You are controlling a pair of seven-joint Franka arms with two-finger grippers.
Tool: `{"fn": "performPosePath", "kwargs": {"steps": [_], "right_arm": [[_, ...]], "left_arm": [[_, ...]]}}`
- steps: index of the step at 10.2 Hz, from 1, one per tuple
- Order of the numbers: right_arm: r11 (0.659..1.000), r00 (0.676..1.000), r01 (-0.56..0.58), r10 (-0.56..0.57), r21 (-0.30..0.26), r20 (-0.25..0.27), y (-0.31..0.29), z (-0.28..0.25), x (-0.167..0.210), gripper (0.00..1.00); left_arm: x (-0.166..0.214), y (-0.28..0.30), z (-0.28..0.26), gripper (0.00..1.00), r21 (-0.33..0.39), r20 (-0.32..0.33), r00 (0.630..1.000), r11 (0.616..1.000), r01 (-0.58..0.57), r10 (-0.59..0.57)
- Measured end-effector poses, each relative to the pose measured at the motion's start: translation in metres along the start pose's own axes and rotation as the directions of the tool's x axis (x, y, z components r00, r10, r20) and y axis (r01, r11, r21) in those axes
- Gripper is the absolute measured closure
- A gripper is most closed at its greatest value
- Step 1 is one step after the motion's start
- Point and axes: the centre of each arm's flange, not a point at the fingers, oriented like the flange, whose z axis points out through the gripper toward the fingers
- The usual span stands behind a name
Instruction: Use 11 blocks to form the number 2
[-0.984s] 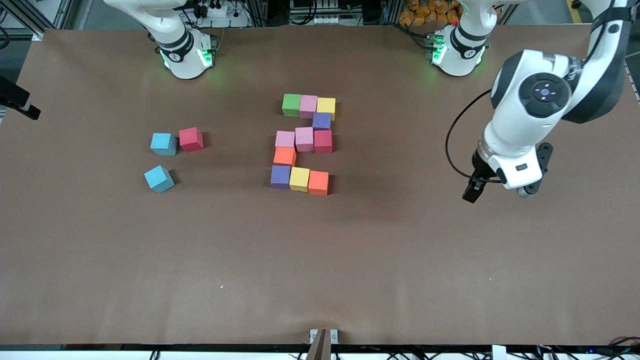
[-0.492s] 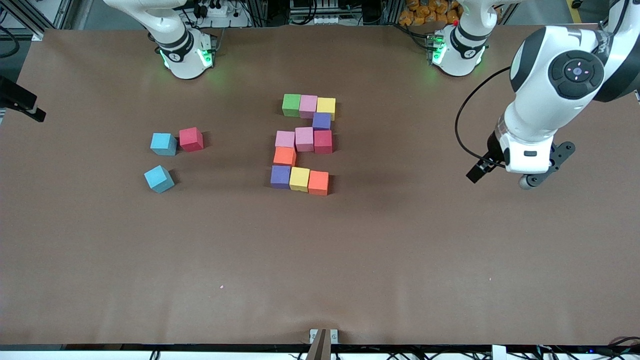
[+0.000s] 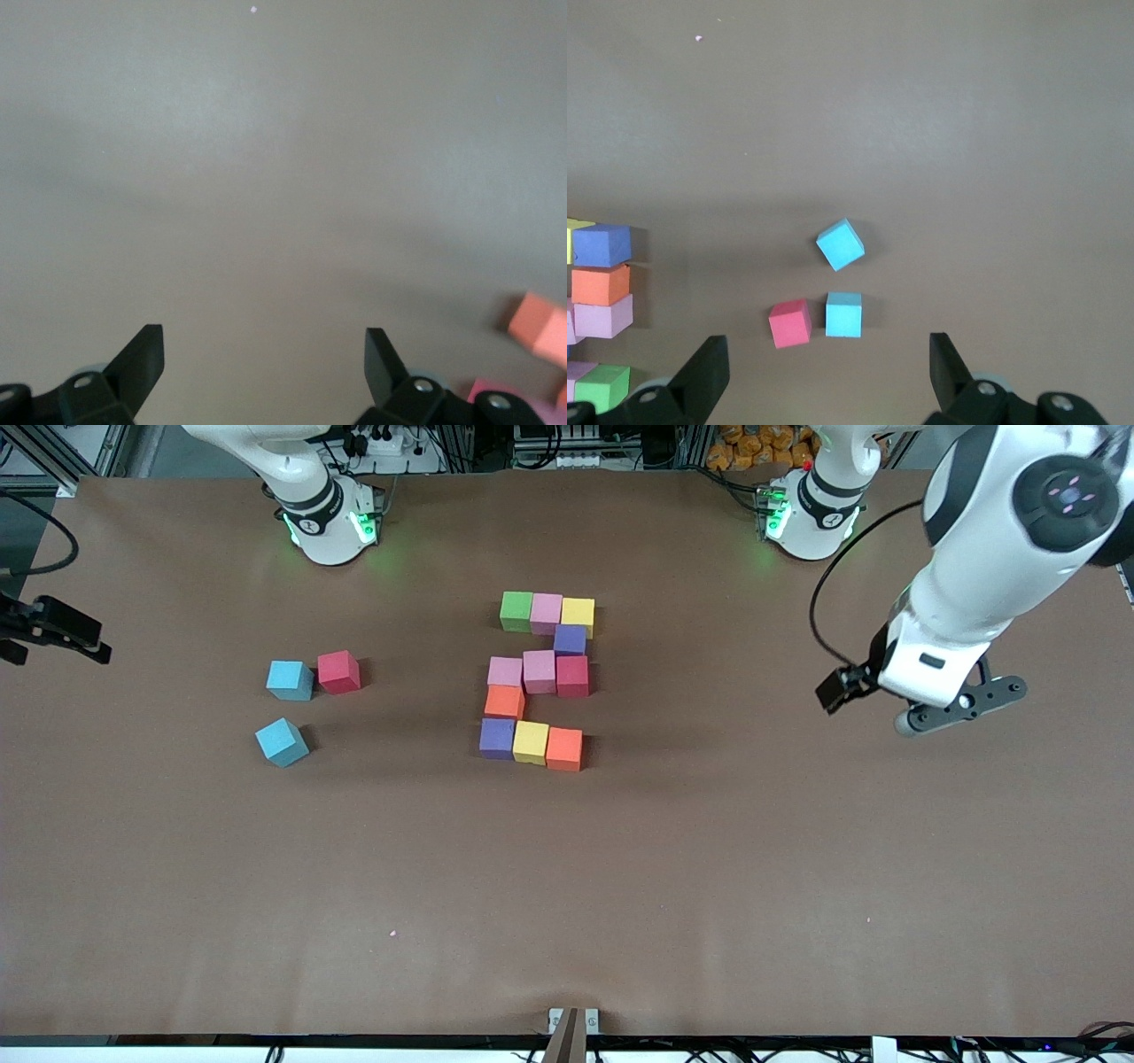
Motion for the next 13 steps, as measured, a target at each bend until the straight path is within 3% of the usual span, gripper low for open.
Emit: {"fn": "performPosePath", "kwargs": {"steps": [1,3,9,13], "right_arm": [[1.0,1.0,0.017,-0.017,0.0,0.004,-0.01,0.006,0.003,0.0],[1.0,1.0,0.018,-0.018,0.008,0.011,-0.011,0.01,0.003,0.0],[1.0,1.0,0.01,-0.011,0.016,0.01,-0.008,0.01,0.003,0.0],[1.0,1.0,0.009,-0.009,0.016,0.005,-0.007,0.007,0.001,0.0]], "left_arm": [[-0.002,-0.008,-0.011,0.0,0.0,0.028,0.996,0.996,-0.085,0.085],[0.007,-0.034,-0.027,0.0,-0.029,0.034,0.988,0.988,-0.151,0.152],[-0.003,-0.045,-0.079,0.0,-0.046,-0.055,0.988,0.988,-0.144,0.142],[-0.009,-0.046,-0.084,0.0,-0.037,-0.051,0.975,0.975,-0.219,0.218]]}}
